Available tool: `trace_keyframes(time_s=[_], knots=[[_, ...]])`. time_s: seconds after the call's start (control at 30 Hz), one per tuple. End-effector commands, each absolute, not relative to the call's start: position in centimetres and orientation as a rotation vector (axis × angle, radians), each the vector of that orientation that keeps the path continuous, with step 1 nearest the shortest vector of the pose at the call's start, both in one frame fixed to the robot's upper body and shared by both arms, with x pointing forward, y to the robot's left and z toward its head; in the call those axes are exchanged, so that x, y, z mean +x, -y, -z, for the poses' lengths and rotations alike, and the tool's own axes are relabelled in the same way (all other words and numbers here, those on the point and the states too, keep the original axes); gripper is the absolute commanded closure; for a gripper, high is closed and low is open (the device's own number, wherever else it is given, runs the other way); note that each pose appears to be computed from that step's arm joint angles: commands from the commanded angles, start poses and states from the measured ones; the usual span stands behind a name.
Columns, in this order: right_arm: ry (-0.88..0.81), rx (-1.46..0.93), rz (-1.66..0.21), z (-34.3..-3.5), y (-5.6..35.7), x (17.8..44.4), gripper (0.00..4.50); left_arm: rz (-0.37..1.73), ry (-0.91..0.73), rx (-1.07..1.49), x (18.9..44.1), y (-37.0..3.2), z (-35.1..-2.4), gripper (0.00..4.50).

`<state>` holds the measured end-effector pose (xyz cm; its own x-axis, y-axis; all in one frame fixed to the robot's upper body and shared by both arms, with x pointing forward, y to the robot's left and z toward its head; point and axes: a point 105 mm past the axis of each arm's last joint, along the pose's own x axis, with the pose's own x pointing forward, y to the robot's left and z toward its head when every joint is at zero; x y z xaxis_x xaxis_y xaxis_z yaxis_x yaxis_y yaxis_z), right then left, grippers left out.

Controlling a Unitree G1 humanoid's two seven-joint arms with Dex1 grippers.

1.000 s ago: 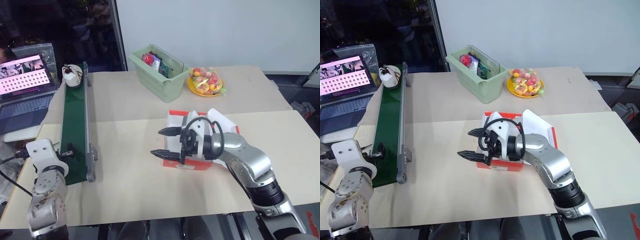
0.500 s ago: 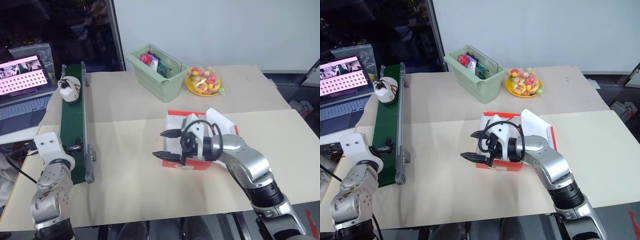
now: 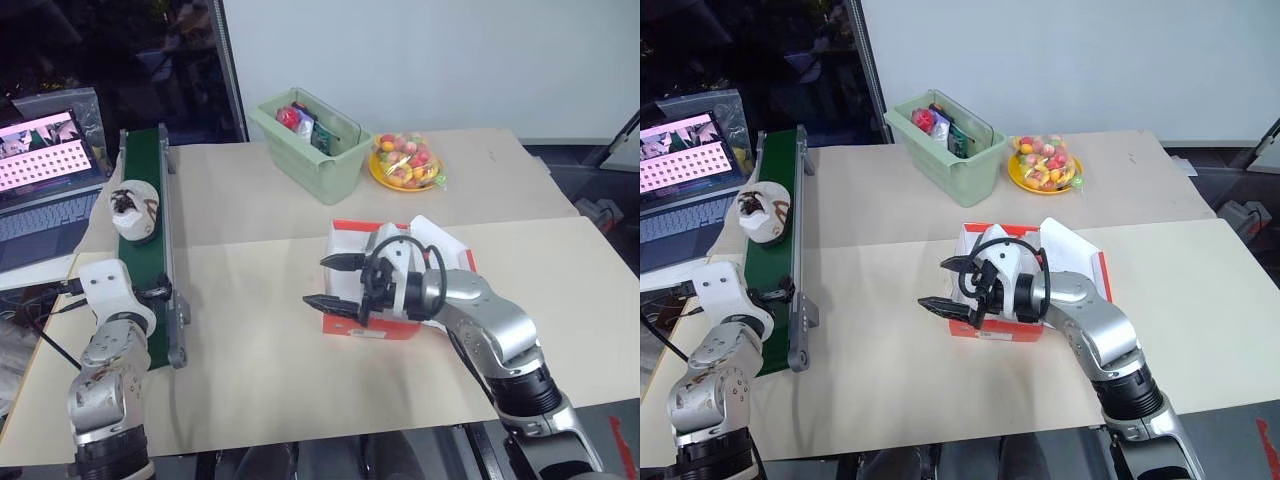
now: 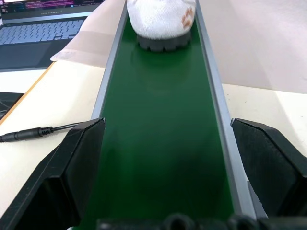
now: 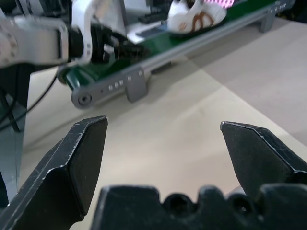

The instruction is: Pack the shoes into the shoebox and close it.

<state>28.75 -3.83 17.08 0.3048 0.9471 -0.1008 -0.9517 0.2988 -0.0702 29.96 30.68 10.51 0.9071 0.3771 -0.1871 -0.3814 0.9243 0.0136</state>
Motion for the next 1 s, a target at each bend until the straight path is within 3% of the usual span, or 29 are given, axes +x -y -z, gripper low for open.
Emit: trace_keyframes(time_s=[0.03, 0.47, 0.57, 0.63, 0.73, 0.9, 1.0], knots=[[0.015, -0.121, -1.267, -18.5, 3.9, 28.3, 0.02, -0.414, -0.147, 0.002, 29.9, -31.4, -11.6, 0.00], [0.024, -0.115, -1.267, -18.8, 4.1, 28.2, 0.02, -0.432, -0.147, 0.001, 29.7, -31.4, -11.4, 0.00], [0.027, -0.113, -1.266, -18.9, 4.1, 28.2, 0.00, -0.406, -0.114, -0.005, 30.1, -31.0, -12.0, 0.72], [0.027, -0.112, -1.264, -19.0, 4.1, 28.3, 0.00, -0.409, -0.118, -0.009, 30.3, -31.1, -12.0, 1.53], [0.027, -0.112, -1.261, -19.0, 4.1, 28.3, 0.00, -0.414, -0.127, -0.013, 30.4, -31.3, -11.8, 2.33], [0.032, -0.115, -1.246, -19.0, 4.2, 28.5, 0.00, -0.419, -0.090, 0.014, 31.0, -31.1, -12.9, 2.45], [0.039, -0.077, -1.174, -19.5, 4.5, 29.8, 0.00, -0.409, 0.110, 0.196, 31.5, -29.8, -17.5, 2.45]])
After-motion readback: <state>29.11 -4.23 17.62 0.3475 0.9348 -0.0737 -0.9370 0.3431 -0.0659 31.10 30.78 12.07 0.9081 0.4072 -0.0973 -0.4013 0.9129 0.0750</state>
